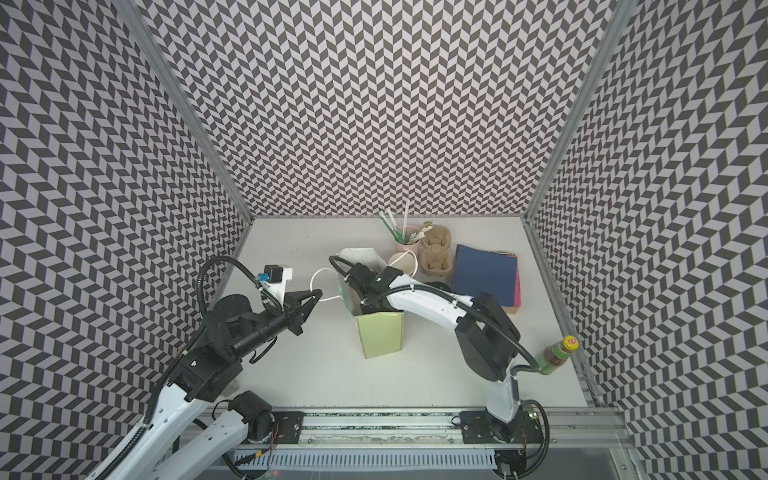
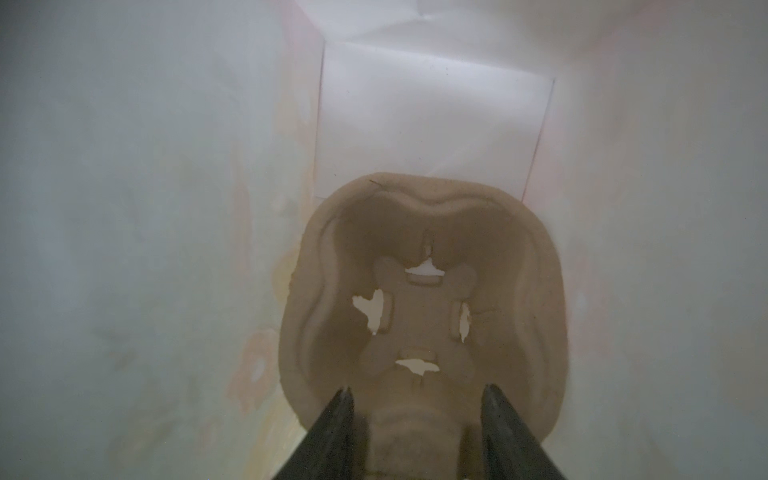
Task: Pack the takeout coffee
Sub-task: 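Lower the carrier down into the gift bag with the right gripper, then open the right gripper and lift it out of the bag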
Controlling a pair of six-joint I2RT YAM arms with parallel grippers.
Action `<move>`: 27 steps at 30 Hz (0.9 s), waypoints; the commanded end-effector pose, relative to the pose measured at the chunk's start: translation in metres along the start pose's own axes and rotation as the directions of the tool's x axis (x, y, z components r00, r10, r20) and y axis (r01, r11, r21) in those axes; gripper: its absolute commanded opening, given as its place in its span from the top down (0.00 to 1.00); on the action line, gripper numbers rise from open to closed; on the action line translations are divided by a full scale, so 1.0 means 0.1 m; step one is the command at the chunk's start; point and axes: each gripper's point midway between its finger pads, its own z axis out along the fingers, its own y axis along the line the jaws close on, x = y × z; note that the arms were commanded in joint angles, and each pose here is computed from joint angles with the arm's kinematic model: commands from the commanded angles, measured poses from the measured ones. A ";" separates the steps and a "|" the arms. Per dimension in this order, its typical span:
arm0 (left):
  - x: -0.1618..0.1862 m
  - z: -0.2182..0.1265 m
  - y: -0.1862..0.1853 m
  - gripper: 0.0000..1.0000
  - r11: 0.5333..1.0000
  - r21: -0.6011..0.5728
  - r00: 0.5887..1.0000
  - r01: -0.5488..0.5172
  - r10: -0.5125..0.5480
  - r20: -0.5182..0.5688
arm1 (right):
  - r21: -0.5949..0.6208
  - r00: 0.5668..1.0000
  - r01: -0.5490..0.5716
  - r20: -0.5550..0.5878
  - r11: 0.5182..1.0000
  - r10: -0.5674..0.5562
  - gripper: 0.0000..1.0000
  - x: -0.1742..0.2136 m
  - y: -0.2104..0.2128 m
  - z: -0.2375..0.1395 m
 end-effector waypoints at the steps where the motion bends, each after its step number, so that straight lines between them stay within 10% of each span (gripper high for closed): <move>1: 0.02 0.01 0.01 1.00 1.000 -0.003 1.000 -0.013 0.013 -0.007 | -0.004 1.000 0.002 0.024 1.000 -0.001 0.44 -0.09 0.01 -0.17; 27: 0.06 0.04 0.02 1.00 1.000 -0.007 1.000 -0.008 0.008 -0.023 | -0.131 0.983 0.034 0.185 0.991 -0.009 0.12 -0.56 0.25 -0.96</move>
